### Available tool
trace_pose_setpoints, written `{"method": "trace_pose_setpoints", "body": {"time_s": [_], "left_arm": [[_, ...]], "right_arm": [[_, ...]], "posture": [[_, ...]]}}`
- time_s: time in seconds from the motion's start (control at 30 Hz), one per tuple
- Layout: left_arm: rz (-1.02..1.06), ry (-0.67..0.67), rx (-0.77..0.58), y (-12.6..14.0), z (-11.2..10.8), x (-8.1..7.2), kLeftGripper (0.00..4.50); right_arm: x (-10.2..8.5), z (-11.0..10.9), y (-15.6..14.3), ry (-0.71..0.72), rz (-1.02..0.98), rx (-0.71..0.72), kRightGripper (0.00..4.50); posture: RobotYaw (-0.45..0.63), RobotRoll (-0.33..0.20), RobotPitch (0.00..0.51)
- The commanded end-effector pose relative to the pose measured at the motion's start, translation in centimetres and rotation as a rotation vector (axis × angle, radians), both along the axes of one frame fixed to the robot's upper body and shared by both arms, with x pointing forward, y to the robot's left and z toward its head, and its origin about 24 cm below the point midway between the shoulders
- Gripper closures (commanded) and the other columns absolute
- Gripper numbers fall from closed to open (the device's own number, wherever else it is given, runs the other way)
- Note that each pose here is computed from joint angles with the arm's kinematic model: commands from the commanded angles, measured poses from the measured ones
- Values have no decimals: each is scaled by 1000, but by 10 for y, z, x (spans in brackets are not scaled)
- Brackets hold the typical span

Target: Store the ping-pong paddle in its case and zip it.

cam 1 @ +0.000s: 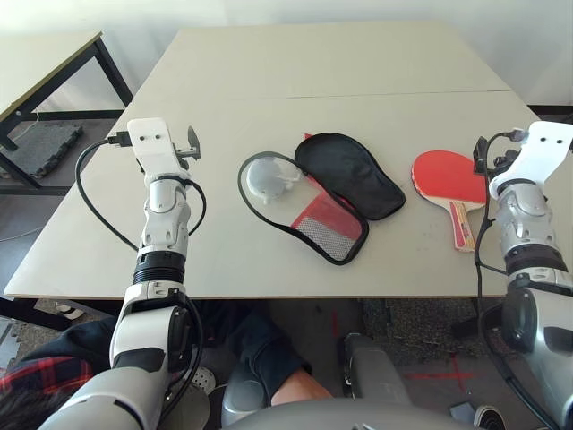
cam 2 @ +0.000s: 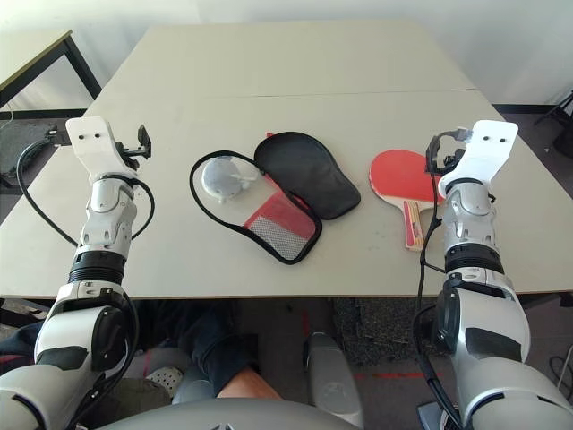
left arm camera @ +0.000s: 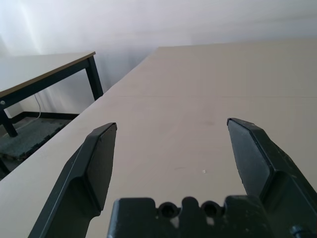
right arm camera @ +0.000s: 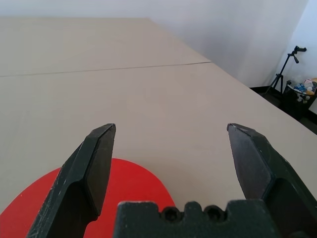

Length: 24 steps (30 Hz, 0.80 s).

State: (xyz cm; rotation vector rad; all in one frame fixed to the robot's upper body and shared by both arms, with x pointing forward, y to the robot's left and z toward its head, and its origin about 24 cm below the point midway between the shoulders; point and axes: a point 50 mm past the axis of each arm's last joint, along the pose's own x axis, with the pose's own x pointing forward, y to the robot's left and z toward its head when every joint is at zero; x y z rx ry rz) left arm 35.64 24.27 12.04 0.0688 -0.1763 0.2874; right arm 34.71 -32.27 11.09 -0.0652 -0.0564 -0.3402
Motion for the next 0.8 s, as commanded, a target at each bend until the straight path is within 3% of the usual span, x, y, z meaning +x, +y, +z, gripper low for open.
{"method": "trace_pose_setpoints", "body": {"time_s": [0.03,0.23,0.4,0.63,0.8], "left_arm": [[22,4,9,3,-4,-3,0],[-87,-24,22,-3,6,0,0],[-434,-66,80,-26,30,-1,0],[-854,-3,120,-46,53,-10,0],[-1187,118,227,-68,57,-20,0]], "right_arm": [[1,1,0,0,-2,22,25],[8,10,8,-3,57,35,25],[9,17,11,115,46,44,25],[-9,30,24,362,117,132,25],[-35,47,40,616,176,204,25]], "posture": [[57,0,62],[60,0,67],[57,0,68],[44,0,76],[17,0,92]]}}
